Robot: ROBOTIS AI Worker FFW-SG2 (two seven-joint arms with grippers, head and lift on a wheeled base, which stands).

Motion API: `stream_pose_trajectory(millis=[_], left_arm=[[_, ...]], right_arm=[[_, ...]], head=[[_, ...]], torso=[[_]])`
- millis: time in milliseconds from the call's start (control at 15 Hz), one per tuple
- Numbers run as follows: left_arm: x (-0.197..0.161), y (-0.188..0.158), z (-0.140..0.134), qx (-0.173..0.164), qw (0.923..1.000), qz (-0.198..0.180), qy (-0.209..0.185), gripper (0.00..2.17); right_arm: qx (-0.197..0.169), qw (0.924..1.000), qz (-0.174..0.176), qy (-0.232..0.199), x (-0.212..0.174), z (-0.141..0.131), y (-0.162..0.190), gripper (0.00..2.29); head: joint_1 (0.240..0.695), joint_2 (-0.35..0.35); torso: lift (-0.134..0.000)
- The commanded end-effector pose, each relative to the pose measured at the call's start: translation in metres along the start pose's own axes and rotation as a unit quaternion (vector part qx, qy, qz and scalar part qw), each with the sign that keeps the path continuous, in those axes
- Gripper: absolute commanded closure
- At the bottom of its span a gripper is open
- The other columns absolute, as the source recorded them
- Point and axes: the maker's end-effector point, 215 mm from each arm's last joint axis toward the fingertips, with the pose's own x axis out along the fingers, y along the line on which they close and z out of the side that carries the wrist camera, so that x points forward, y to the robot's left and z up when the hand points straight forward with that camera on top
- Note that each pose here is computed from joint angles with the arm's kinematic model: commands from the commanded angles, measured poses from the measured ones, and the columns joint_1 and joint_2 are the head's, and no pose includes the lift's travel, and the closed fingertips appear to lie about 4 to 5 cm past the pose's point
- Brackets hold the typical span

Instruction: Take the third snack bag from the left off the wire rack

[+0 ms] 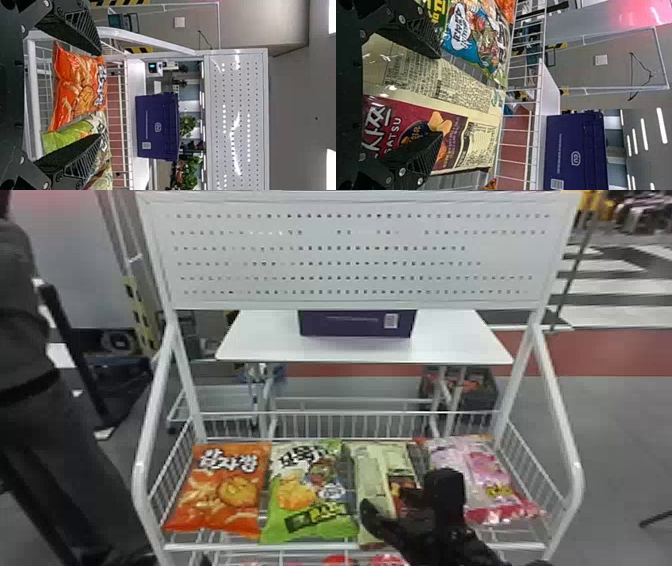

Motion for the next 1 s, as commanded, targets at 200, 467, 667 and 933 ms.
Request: stream_pose_trajectory(millis=[200,467,667,933], left_arm=[[0.000,-0.002,0.003,0.000,1.0000,-0.002,-0.002,0.17],[0.001,-0.003,0.002,-0.002,1.0000,-0.002,-0.001,0.17],[0.002,-0.006,0.003,-0.002,1.0000,-0.005,-0.001,0.17],[0.002,-0.005,0.004,-0.001,1.0000,-0.005,-0.002,0.17]], right_arm=[[0.007,0.9996,0.003,0.027,-0.009,-0.014,0.002,1.84],[0.009,0.9999,0.002,0.014,-0.024,-0.001,-0.001,2.02],[0.007,0.9998,-0.016,-0.005,-0.037,0.013,-0.017,2.02],[-0.005,0.9976,-0.033,-0.060,-0.074,0.055,-0.029,2.02]], head=[[0.499,0.000],[0.499,0.000],[0.499,0.000],[0.499,0.000]], torso=[[0.000],[0.000],[0.000],[0.000]])
